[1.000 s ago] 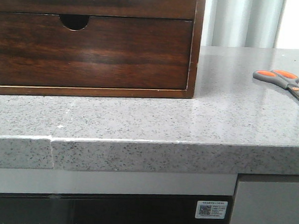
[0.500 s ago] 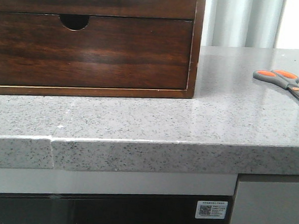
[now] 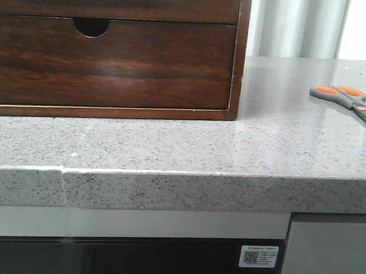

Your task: Put scissors in drawer with both arms

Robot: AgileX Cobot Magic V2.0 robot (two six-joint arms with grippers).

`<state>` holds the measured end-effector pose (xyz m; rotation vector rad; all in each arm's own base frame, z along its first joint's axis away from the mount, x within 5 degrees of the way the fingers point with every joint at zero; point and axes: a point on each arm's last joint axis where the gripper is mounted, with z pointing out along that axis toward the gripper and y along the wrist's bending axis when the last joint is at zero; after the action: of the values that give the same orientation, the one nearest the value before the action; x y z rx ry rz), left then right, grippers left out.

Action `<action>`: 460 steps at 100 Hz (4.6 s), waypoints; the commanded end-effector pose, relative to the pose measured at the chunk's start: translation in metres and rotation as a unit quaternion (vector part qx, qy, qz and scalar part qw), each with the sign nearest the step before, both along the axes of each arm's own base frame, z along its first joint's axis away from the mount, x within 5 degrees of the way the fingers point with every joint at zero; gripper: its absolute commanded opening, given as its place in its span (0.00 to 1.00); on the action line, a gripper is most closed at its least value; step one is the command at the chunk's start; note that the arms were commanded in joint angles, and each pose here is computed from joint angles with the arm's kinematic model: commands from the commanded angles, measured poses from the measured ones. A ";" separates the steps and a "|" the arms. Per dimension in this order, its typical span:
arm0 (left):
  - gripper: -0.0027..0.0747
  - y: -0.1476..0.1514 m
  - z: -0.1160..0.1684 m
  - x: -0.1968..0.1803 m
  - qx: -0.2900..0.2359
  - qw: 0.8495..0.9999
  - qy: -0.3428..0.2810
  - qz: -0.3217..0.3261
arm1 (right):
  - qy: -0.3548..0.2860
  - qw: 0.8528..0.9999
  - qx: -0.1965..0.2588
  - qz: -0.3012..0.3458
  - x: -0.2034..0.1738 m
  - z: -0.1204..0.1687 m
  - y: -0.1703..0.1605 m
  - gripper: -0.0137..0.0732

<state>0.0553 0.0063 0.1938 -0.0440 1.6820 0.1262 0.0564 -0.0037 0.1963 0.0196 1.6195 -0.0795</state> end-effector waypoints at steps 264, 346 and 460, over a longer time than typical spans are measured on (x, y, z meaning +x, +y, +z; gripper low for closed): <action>0.43 -0.089 0.123 0.130 0.411 0.823 -0.187 -0.345 | 0.181 0.980 0.077 0.015 0.063 0.074 0.002 0.04; 0.40 -0.098 0.110 0.168 0.468 0.789 -0.155 -0.366 | 0.174 0.982 0.077 0.015 0.063 0.076 0.001 0.04; 0.04 -0.083 0.104 0.099 0.487 0.777 -0.197 -0.347 | 0.172 0.982 0.076 0.014 0.063 0.076 0.001 0.04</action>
<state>0.1655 -0.0770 0.2824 1.3720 0.9791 0.4474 0.1142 -0.0005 0.2586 0.1035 2.0592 0.0862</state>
